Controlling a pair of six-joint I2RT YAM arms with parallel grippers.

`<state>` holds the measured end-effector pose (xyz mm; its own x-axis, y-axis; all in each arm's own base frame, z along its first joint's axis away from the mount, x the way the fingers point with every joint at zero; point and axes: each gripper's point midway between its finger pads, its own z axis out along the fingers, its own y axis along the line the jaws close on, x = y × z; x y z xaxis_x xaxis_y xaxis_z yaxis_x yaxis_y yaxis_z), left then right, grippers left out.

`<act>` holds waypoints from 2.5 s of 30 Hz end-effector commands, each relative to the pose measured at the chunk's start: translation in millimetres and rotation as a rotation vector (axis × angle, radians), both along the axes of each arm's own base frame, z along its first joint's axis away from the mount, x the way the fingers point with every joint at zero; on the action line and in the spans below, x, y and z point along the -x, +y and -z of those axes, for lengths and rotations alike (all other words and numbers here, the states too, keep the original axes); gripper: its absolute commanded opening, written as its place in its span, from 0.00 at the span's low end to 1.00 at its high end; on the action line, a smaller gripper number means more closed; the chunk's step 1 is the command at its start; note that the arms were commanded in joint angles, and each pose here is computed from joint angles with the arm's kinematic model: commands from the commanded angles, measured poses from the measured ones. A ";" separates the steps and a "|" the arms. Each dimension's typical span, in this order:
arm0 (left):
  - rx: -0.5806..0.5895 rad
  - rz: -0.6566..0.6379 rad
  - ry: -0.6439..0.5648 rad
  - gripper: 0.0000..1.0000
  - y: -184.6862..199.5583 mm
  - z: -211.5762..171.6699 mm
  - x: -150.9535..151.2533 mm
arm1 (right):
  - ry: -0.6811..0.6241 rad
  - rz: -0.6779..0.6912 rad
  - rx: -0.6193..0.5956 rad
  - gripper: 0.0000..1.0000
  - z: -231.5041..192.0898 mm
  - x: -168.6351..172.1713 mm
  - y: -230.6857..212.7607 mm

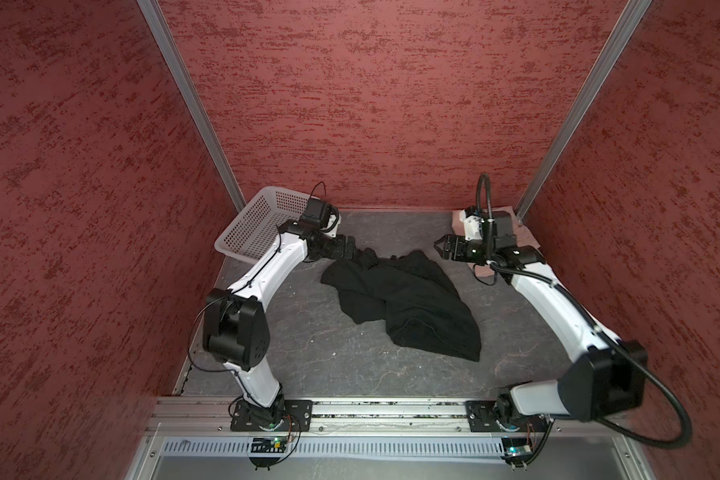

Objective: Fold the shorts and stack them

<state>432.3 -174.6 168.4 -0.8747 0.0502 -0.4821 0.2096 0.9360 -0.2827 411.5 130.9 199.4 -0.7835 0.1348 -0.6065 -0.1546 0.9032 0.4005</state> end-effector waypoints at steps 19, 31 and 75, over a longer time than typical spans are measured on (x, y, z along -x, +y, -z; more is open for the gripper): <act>0.023 0.066 0.193 0.99 -39.3 86.7 52.6 | 0.202 -0.268 -0.027 0.36 121.0 -64.5 56.5; 0.024 -0.132 0.226 0.99 3.3 86.0 162.5 | 0.261 -0.183 -0.039 0.54 128.9 20.3 33.3; 0.354 0.162 -0.054 0.99 -27.2 40.2 -9.9 | -0.280 -0.736 -0.428 0.00 -106.6 61.9 105.3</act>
<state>438.3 -182.9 122.5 -0.8408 -0.0334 -0.5403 0.3433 0.7390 -0.5798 358.3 236.8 271.1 -0.6970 -0.1087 -0.7088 -0.6888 0.3764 0.6196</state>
